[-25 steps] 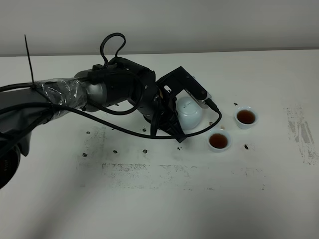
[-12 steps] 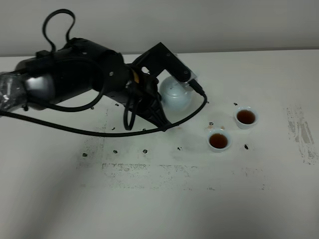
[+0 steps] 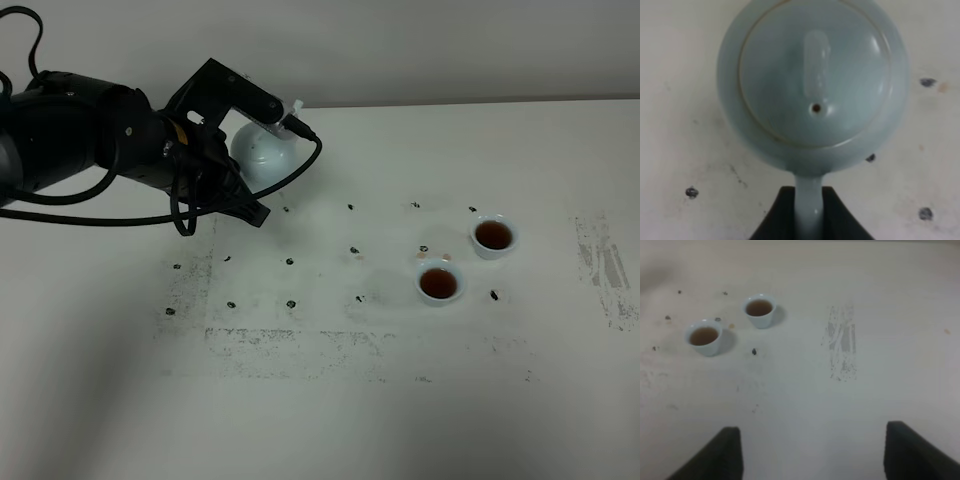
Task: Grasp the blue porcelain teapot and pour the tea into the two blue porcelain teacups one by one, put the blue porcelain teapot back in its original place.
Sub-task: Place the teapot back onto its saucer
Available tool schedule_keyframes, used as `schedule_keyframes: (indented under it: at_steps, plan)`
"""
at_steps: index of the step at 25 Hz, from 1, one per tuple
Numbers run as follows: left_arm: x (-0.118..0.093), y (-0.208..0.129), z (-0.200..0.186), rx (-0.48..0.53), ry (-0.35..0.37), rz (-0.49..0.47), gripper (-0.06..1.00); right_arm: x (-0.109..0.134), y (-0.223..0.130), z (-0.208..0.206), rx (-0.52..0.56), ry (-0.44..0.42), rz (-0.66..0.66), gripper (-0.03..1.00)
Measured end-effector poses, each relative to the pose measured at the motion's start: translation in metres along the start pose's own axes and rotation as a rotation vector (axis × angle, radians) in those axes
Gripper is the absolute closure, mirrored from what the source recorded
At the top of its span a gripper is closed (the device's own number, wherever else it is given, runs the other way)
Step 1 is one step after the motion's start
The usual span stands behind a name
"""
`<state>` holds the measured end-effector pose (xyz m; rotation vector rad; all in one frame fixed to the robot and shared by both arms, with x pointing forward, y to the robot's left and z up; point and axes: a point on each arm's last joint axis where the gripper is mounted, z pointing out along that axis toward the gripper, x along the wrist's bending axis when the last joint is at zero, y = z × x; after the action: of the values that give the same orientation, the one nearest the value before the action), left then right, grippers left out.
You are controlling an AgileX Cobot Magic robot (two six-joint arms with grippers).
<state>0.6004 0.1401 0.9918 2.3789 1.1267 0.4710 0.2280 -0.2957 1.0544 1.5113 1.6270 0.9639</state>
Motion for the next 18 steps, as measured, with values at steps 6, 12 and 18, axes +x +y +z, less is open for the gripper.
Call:
schedule_keyframes:
  at_steps: [6, 12, 18]
  plan:
    - [0.008, -0.010, 0.032, 0.053, -0.001, -0.026, 0.89, 0.000, 0.000, 0.000, 0.000, 0.000, 0.000, 0.40]
    - [0.012, -0.006, 0.054, 0.067, -0.004, -0.032, 0.89, 0.000, 0.000, 0.000, 0.000, 0.000, 0.000, 0.40]
    - [0.013, -0.004, 0.071, 0.089, -0.013, -0.035, 0.89, 0.000, 0.000, 0.000, 0.000, 0.000, 0.000, 0.40]
